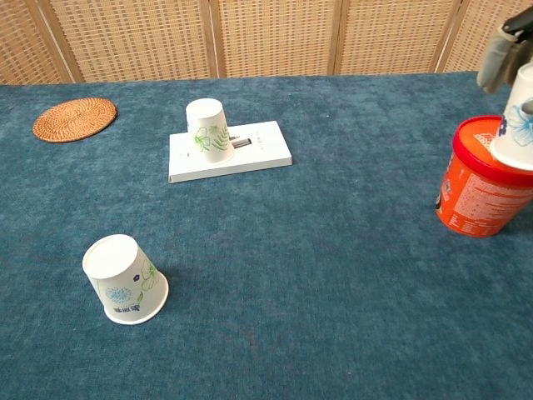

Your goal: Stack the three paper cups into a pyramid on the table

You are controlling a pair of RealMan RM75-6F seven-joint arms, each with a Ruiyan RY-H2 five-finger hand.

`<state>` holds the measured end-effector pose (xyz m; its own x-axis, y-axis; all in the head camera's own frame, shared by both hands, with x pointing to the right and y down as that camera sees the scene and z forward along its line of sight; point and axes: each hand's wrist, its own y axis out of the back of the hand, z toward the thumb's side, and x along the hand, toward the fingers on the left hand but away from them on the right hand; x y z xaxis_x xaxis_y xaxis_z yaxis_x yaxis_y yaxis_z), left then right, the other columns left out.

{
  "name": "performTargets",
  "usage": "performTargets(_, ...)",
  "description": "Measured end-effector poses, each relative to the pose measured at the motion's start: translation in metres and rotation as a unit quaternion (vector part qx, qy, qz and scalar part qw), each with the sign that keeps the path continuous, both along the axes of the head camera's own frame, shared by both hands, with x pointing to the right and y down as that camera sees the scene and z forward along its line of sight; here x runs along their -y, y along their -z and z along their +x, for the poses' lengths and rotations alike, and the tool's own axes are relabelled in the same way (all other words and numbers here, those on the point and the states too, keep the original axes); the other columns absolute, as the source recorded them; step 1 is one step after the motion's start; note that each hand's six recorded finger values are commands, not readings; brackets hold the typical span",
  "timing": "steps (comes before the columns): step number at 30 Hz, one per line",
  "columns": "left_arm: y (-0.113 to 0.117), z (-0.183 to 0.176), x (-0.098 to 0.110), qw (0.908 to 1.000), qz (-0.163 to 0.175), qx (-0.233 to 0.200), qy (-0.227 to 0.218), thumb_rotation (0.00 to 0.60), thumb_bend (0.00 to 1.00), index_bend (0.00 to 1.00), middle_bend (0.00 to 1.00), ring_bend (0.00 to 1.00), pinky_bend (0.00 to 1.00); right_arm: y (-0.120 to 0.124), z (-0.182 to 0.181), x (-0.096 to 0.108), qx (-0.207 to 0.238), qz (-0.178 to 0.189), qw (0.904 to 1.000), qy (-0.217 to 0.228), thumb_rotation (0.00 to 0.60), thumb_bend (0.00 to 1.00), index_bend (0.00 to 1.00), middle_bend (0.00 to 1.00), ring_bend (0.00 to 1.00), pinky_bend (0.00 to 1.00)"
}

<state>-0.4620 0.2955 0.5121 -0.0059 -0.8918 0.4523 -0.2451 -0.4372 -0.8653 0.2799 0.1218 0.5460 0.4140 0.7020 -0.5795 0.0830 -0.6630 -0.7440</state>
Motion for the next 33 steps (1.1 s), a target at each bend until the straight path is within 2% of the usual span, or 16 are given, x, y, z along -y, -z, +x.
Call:
performTargets(13,0.0,-0.003,-0.001,1.0,0.0,-0.002,0.002,0.6,0.41,0.01,0.08,0.0,0.0,0.01,-0.056,-0.003,0.034,-0.004,0.9975,0.062,0.6,0.4,0.37,0.39,0.34,0.65)
performTargets(33,-0.001,-0.011,-0.002,0.9999,-0.002,-0.001,0.012,0.6,0.41,0.01,0.08,0.0,0.0,-0.003,-0.143,-0.007,0.074,-0.021,0.9902,0.116,0.6,0.4,0.37,0.39,0.34,0.65)
